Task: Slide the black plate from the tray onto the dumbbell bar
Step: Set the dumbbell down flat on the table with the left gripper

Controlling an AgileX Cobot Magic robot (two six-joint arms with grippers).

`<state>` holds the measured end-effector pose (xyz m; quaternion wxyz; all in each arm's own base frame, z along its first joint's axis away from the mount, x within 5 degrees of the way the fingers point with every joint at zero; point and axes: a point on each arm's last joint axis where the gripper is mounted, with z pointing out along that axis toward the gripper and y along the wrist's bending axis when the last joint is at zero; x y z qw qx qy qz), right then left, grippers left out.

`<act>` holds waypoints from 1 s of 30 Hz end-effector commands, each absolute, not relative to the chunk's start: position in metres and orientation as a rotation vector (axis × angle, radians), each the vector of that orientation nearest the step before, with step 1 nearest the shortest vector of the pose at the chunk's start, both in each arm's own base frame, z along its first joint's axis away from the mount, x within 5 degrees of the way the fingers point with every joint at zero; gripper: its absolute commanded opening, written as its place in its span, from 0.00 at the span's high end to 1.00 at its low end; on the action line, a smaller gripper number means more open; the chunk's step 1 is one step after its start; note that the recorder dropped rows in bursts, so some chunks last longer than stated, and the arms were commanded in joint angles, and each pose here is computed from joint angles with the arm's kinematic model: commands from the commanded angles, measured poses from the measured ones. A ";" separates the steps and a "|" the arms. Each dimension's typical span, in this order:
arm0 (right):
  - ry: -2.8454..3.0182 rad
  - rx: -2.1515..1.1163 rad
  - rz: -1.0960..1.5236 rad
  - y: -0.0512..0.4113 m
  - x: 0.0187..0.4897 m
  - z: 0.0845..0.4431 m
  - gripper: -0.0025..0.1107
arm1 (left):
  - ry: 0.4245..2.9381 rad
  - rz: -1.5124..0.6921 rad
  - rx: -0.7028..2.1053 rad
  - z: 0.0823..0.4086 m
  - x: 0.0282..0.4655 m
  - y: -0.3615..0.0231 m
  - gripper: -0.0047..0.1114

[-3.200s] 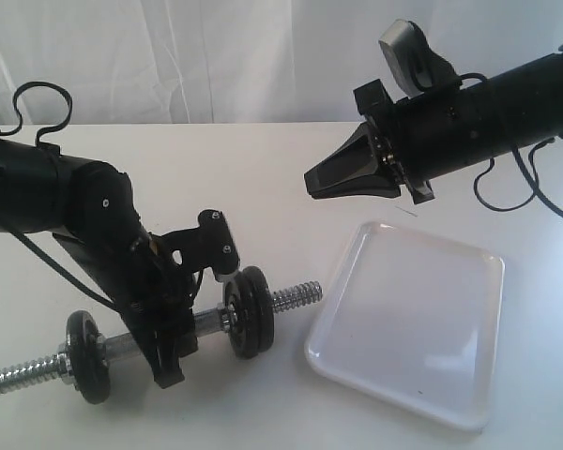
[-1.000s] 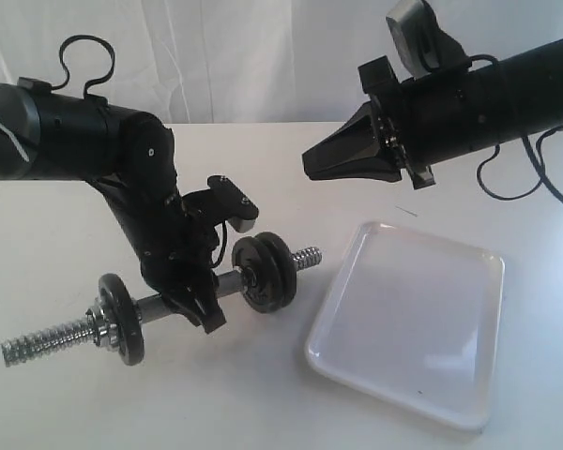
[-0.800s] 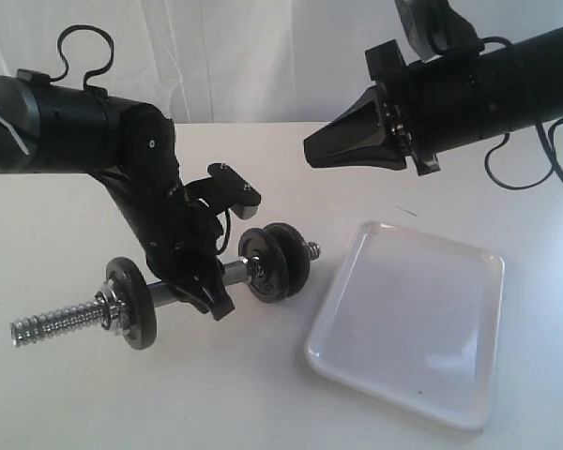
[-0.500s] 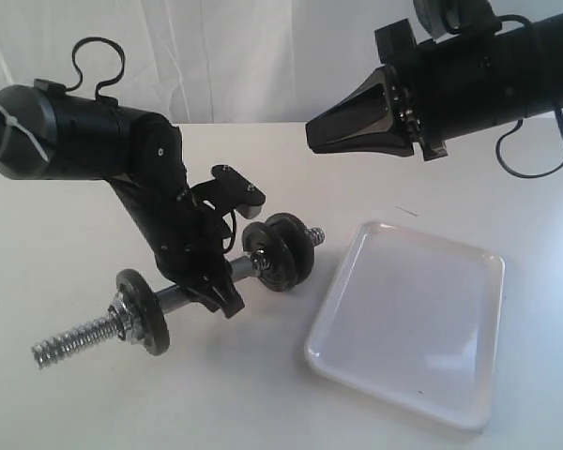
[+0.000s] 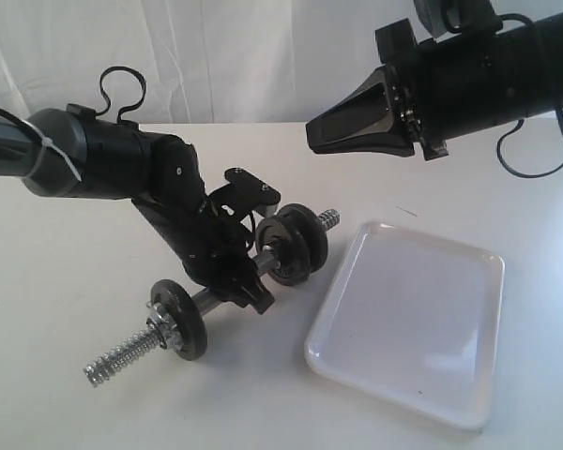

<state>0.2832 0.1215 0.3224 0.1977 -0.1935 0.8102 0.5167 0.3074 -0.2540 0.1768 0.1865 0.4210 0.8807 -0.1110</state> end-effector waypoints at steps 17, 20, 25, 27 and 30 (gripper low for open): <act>2.256 -0.569 1.433 0.122 0.281 0.325 0.98 | 2.262 -0.399 1.000 0.234 0.313 -0.260 0.96; 2.259 -0.572 1.429 0.121 0.281 0.324 0.98 | 2.251 -0.399 0.993 0.236 0.314 -0.260 0.96; 2.259 -0.572 1.429 0.121 0.281 0.324 0.98 | 2.231 -0.401 0.982 0.241 0.314 -0.260 0.96; 2.260 -0.573 1.427 0.121 0.281 0.324 0.98 | 2.223 -0.402 0.979 0.244 0.313 -0.259 0.96; 2.260 -0.573 1.427 0.121 0.281 0.324 0.98 | 2.214 -0.403 0.975 0.247 0.313 -0.259 0.96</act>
